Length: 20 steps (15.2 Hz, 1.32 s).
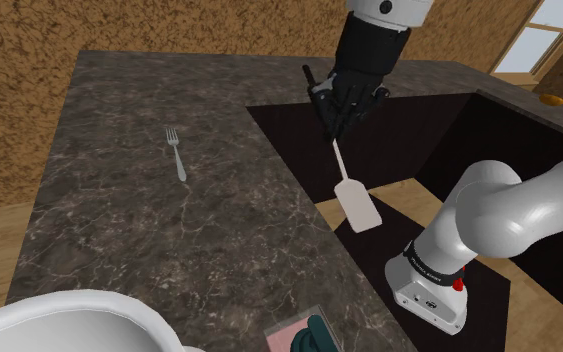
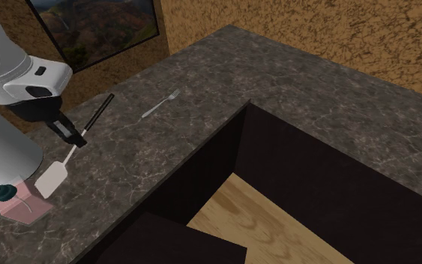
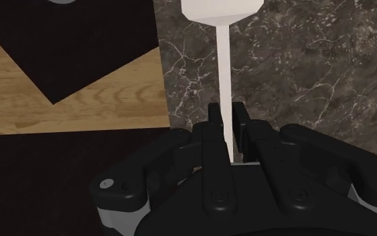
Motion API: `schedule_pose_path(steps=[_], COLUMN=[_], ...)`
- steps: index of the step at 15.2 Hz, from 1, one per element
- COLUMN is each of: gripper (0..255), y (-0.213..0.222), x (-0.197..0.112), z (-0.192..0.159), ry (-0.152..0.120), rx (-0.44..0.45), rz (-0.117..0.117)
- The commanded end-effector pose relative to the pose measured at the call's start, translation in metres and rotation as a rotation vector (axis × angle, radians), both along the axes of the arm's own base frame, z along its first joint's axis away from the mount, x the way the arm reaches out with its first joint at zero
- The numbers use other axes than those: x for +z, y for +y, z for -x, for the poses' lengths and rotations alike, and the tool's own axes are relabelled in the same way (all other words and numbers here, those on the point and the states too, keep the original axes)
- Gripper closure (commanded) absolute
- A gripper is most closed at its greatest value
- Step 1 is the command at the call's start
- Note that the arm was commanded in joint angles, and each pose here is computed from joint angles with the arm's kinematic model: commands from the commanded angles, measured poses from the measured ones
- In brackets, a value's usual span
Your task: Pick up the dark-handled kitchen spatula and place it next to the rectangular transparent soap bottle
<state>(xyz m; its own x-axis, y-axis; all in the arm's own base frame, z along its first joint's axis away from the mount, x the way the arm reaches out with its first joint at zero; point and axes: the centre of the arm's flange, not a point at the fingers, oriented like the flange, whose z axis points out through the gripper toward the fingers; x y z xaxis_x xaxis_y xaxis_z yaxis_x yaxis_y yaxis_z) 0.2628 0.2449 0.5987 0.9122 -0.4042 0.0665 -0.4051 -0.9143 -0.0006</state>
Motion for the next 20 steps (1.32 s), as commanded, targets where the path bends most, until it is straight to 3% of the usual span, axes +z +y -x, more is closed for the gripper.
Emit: schedule_pose_path(steps=[1,20], gripper=[255,255], y=[0.005,0.005], x=[-0.005,-0.105], z=[0.009,0.009], ry=[0.000,0.000], rx=[-0.001,-0.001], rz=[0.000,0.000])
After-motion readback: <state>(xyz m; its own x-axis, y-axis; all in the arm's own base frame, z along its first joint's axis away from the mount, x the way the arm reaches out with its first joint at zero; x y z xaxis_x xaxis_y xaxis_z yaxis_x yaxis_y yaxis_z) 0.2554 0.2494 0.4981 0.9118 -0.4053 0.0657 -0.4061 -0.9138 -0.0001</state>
